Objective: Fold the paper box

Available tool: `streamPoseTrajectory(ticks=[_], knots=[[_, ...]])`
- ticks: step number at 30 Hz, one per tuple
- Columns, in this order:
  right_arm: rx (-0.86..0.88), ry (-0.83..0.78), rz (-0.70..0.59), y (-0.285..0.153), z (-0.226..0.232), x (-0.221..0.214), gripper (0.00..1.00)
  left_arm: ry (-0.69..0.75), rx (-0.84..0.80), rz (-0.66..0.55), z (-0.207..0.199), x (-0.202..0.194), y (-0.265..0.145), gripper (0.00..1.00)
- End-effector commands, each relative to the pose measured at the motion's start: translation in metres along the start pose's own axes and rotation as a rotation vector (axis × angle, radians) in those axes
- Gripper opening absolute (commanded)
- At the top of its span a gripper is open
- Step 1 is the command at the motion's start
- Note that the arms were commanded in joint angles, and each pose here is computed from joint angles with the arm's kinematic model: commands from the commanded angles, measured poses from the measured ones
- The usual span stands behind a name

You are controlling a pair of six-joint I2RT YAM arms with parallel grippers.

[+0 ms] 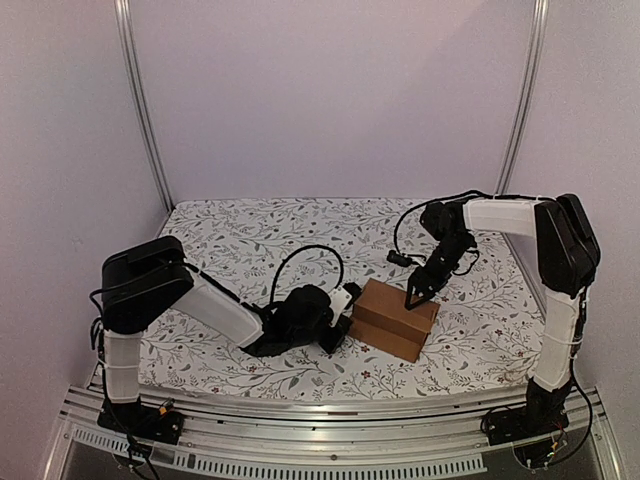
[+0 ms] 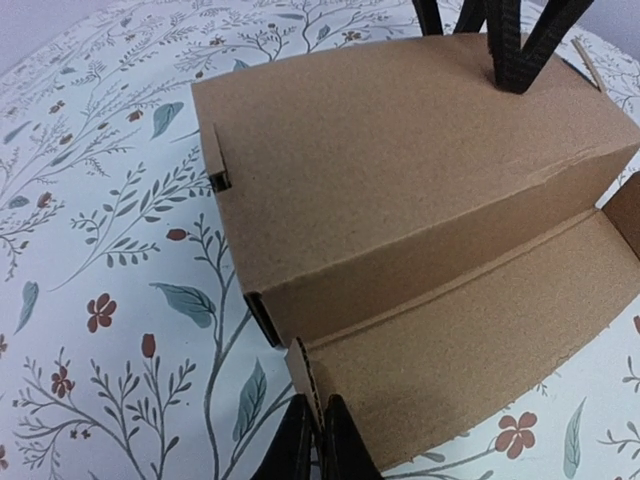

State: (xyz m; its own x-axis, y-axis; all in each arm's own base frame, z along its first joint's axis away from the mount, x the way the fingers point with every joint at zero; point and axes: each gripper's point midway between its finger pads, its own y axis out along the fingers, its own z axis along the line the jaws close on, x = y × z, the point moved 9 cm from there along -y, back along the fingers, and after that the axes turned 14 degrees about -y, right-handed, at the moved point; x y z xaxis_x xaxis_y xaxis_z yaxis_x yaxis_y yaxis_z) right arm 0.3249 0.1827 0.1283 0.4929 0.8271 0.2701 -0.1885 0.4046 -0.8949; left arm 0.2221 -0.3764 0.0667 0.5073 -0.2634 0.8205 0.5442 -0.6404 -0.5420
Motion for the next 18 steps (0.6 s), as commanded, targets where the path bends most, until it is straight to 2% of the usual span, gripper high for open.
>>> streamPoseTrajectory(ticks=[1, 6, 12, 18], knots=[[-0.008, 0.009, 0.099, 0.021, -0.007, -0.013, 0.53, -0.026, -0.005, -0.001, 0.002, 0.004, -0.011, 0.07], [-0.007, 0.009, 0.101, 0.021, -0.008, -0.014, 0.52, -0.040, -0.024, -0.013, 0.004, 0.003, -0.015, 0.08], [-0.006, 0.009, 0.104, 0.022, -0.008, -0.014, 0.52, -0.050, -0.041, -0.018, 0.005, 0.001, -0.024, 0.14], [-0.004, 0.011, 0.102, 0.022, -0.008, -0.013, 0.52, -0.043, -0.030, -0.018, 0.007, -0.001, -0.030, 0.11]])
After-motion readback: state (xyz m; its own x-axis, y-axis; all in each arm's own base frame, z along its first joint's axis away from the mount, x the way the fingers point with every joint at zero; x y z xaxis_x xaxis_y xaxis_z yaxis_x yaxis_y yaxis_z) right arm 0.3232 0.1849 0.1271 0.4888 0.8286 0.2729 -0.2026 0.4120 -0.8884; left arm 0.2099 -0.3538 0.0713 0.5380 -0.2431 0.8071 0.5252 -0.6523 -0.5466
